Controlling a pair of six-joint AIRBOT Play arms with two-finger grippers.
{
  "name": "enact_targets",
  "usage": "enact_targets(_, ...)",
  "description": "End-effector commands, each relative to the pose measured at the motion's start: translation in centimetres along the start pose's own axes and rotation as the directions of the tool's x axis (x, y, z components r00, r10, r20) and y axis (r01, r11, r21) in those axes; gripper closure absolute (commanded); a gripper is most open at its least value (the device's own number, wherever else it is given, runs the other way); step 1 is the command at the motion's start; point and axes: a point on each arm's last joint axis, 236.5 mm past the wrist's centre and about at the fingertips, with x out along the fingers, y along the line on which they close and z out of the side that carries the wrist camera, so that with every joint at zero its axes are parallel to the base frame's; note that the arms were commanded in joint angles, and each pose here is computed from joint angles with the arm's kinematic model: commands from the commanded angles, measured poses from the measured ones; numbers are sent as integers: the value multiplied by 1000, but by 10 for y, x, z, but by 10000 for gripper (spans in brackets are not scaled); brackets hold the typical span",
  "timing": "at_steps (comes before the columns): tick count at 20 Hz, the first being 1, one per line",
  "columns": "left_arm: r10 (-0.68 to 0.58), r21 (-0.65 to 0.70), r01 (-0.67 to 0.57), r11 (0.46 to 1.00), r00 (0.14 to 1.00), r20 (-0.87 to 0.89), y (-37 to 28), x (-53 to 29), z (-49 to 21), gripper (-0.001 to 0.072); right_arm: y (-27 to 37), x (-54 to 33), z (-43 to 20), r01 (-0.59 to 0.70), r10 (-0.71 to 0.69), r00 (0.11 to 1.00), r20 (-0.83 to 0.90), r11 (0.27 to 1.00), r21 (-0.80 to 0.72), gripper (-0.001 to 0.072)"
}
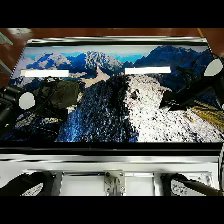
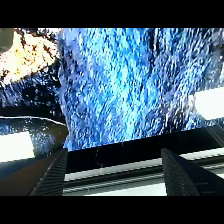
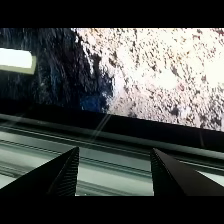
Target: Fold the shirts.
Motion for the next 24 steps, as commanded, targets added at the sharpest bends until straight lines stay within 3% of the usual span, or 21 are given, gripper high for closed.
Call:
enact_targets(1, 1, 0, -1, 1000, 1000, 0, 0, 0, 0, 11, 0, 0, 0, 0, 0, 1000, -1, 1000, 0, 135)
enact_targets(15, 1, -1, -1, 1000, 1000, 0, 0, 0, 0, 10, 0, 0, 0, 0, 0, 1000, -1, 1000, 0, 135)
enact_targets(22, -60, -11, 61, 998, 995, 81, -15, 5, 23, 11, -1, -4, 43, 5, -5, 983, 182, 1000, 1, 135)
enact_targets(24, -32, 20, 30, 999, 996, 86, -8, 9, 26, 12, 1, -5, 52, -3, 3, 976, 217, 1000, 0, 136)
